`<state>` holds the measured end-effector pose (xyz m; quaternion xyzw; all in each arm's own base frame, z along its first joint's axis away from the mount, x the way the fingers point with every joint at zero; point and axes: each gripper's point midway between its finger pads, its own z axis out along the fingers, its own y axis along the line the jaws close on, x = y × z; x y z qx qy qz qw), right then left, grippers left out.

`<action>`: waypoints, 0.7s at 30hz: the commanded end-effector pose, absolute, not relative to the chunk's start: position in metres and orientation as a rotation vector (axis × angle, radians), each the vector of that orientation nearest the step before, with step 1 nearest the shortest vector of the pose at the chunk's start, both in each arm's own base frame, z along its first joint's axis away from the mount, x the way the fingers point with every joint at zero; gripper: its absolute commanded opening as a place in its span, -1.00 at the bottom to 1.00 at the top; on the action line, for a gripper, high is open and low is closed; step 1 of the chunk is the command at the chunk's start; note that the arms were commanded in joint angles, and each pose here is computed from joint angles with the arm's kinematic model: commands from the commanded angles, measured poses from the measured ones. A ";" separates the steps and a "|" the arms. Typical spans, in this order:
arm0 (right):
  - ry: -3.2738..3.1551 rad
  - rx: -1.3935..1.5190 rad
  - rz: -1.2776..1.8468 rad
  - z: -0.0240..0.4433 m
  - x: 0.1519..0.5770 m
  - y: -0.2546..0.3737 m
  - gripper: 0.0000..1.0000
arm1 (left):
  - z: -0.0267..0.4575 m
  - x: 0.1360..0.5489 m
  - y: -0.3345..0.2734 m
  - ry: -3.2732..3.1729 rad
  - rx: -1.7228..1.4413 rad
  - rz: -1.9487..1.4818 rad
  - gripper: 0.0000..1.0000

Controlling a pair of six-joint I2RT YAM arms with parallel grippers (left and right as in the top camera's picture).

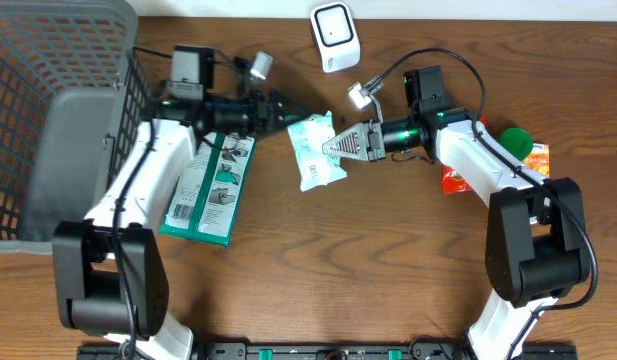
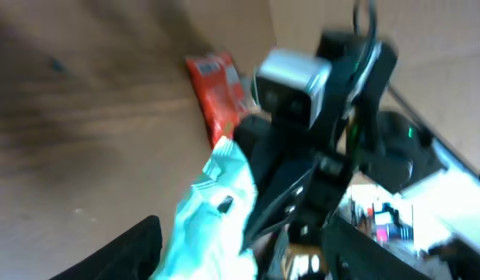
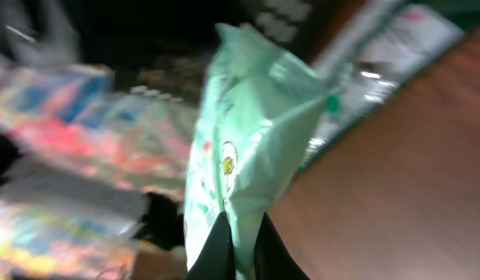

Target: Scan the item barcode

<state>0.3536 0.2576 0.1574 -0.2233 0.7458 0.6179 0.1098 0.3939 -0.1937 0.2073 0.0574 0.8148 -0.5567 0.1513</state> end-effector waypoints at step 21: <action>2.296 -0.457 0.052 0.332 0.437 0.177 -0.99 | 0.234 0.379 0.019 2.436 -0.560 -0.098 0.30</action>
